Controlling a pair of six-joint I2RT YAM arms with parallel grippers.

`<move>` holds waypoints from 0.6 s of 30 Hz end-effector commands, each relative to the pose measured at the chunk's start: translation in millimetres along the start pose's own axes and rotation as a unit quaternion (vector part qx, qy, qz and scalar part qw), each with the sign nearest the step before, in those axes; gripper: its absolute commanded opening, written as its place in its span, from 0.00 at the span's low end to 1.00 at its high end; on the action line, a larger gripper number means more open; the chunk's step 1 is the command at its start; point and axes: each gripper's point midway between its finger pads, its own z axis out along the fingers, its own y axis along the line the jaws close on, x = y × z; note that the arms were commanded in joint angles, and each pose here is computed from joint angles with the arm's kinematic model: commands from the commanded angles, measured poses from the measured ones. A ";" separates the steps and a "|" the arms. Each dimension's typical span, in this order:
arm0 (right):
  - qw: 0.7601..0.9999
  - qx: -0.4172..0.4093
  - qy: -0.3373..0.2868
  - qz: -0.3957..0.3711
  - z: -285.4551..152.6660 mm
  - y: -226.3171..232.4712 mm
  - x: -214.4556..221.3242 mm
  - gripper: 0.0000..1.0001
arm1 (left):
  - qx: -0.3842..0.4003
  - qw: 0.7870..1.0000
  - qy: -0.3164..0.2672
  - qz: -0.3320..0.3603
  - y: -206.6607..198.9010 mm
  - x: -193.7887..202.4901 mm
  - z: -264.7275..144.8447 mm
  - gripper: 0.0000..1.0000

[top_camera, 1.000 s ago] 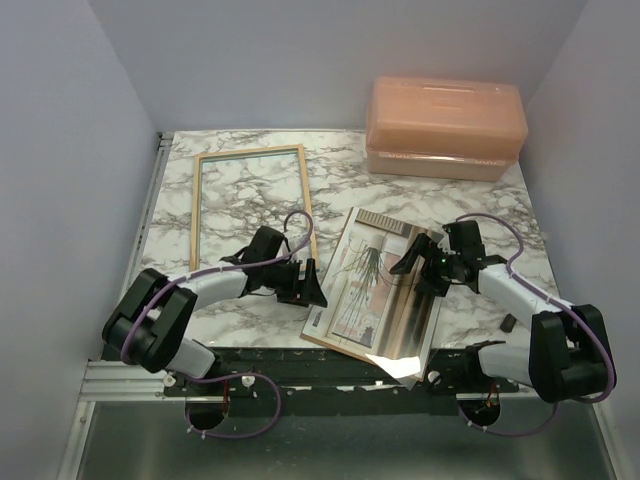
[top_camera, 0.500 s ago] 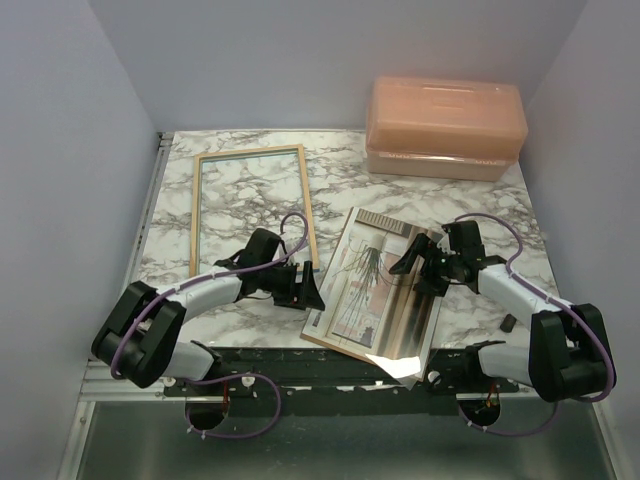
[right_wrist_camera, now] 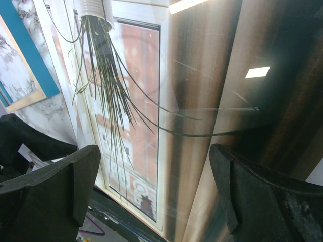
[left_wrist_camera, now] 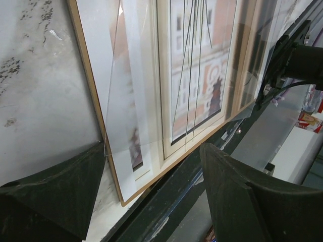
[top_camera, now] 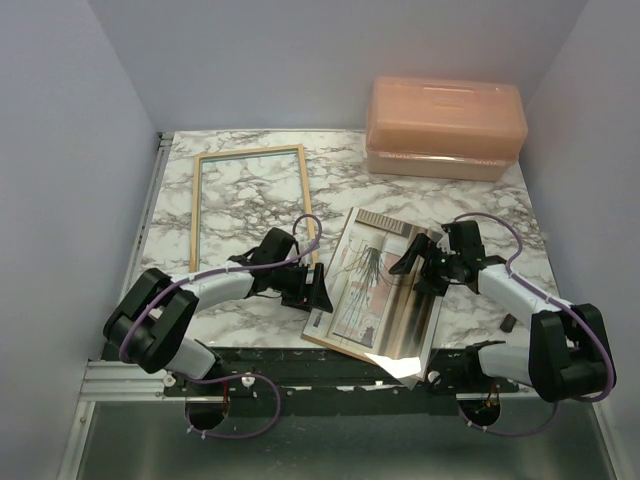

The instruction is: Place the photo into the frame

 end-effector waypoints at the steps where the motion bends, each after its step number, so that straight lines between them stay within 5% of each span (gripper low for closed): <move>1: 0.999 0.033 0.035 0.008 3.9 -23.1 22.8 0.99 | 0.006 1.000 -0.003 0.010 -9.6 -2.5 1.6 0.76; 18: 0.999 0.030 0.037 0.008 4.2 -22.7 23.5 0.99 | 0.018 0.999 -0.038 0.027 -36.4 -16.4 -21.7 0.75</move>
